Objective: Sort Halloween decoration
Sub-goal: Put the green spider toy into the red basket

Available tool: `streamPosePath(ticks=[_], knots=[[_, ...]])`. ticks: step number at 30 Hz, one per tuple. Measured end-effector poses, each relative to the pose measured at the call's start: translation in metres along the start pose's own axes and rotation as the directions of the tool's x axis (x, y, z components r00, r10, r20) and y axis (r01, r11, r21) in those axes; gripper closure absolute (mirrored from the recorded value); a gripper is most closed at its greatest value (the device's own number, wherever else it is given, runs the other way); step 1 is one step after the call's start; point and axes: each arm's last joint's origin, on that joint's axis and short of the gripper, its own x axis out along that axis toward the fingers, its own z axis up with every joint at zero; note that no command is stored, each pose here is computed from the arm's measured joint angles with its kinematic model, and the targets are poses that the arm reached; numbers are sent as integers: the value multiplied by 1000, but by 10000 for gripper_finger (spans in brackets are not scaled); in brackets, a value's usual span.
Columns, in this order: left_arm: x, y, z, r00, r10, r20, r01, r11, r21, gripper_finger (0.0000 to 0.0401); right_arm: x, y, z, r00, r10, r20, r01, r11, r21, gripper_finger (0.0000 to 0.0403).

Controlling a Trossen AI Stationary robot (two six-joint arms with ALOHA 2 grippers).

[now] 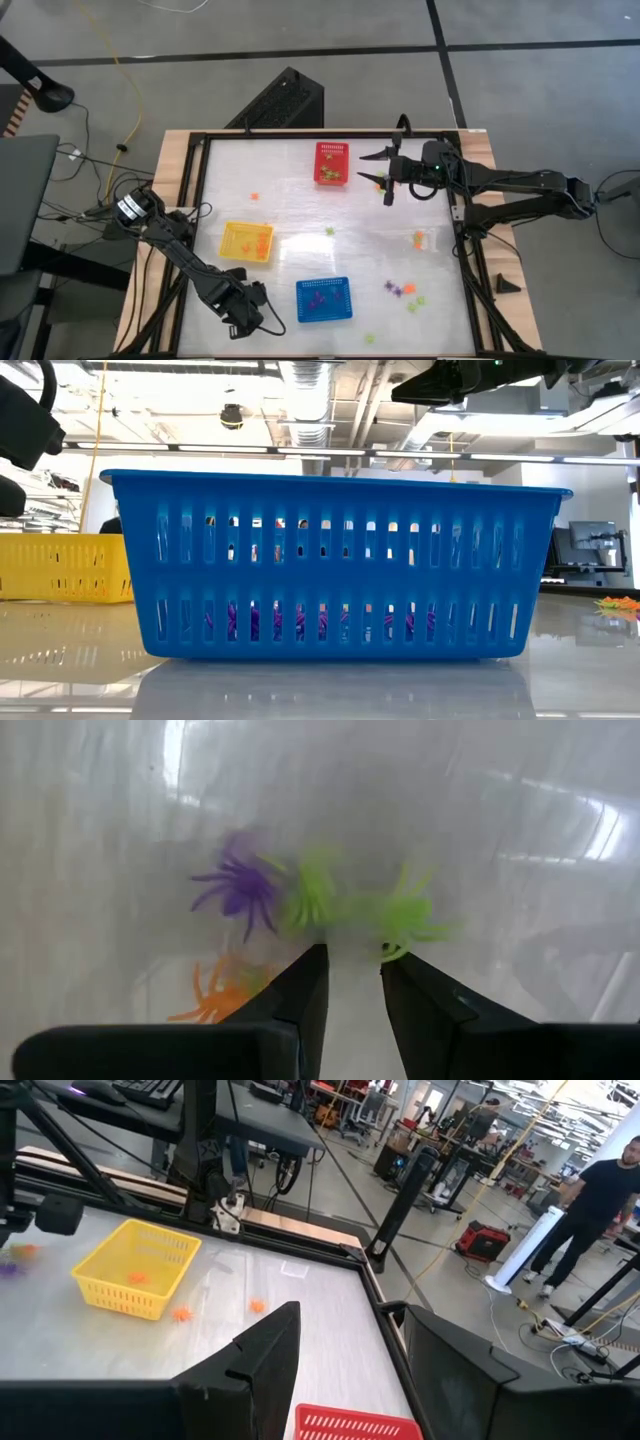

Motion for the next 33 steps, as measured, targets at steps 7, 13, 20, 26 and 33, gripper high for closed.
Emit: streamPosePath(ticks=[7,13,20,26,33], knots=[[1,1,-1,1000,6,-4,-6,1000,7,340,0,0,0,1000,-1,2,1,1000,0,191],[1,4,-1,998,-7,-63,5,999,-32,384,0,0,0,1000,-1,2,1,1000,0,191],[-8,10,5,994,-55,-89,49,996,-70,399,0,0,0,1000,0,3,0,1000,0,191],[-18,7,9,994,-107,-37,103,990,-96,399,0,0,0,1000,-1,3,1,1000,0,191],[-20,-4,18,977,-201,77,206,977,-60,385,0,0,0,1000,0,2,0,1000,0,191]])
